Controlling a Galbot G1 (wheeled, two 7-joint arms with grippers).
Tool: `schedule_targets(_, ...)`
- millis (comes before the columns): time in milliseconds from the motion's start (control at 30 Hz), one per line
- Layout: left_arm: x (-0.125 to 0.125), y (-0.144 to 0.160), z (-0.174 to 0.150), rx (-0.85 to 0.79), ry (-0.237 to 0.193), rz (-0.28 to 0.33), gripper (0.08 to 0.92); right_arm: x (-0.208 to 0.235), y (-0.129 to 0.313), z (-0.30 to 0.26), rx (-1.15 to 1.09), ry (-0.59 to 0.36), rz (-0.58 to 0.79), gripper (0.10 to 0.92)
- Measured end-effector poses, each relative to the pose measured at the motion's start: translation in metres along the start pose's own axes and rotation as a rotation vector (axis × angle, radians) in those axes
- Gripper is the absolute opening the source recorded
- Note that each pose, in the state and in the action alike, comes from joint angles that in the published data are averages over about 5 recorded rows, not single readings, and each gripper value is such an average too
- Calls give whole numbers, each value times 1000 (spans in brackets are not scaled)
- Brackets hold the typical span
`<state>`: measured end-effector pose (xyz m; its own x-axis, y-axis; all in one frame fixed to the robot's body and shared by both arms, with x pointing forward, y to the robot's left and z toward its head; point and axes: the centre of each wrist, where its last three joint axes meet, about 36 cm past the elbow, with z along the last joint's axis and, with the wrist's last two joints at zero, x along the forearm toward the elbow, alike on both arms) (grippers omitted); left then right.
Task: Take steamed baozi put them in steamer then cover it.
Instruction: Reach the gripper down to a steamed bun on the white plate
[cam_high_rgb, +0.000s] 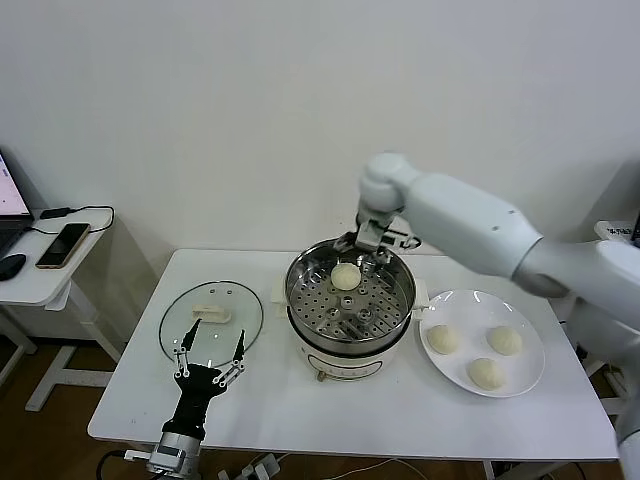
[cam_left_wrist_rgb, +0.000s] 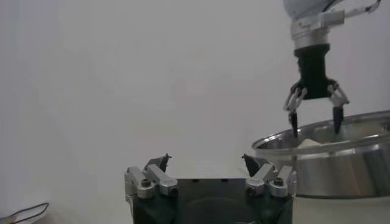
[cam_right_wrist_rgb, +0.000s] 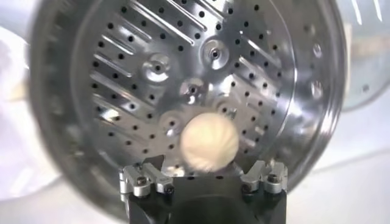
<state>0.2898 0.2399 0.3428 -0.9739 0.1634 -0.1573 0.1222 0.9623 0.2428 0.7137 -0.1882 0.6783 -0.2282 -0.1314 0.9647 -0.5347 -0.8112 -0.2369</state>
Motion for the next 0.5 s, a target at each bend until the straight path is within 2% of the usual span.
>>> schedule_targets(233, 0, -2, -1, 2, 0, 6, 823, 18, 80, 51, -380, -52, 2, 823)
schedule_targets(500, -2, -2, -2, 2, -5, 8, 823, -10, 165, 73, -688, -111, -48, 823)
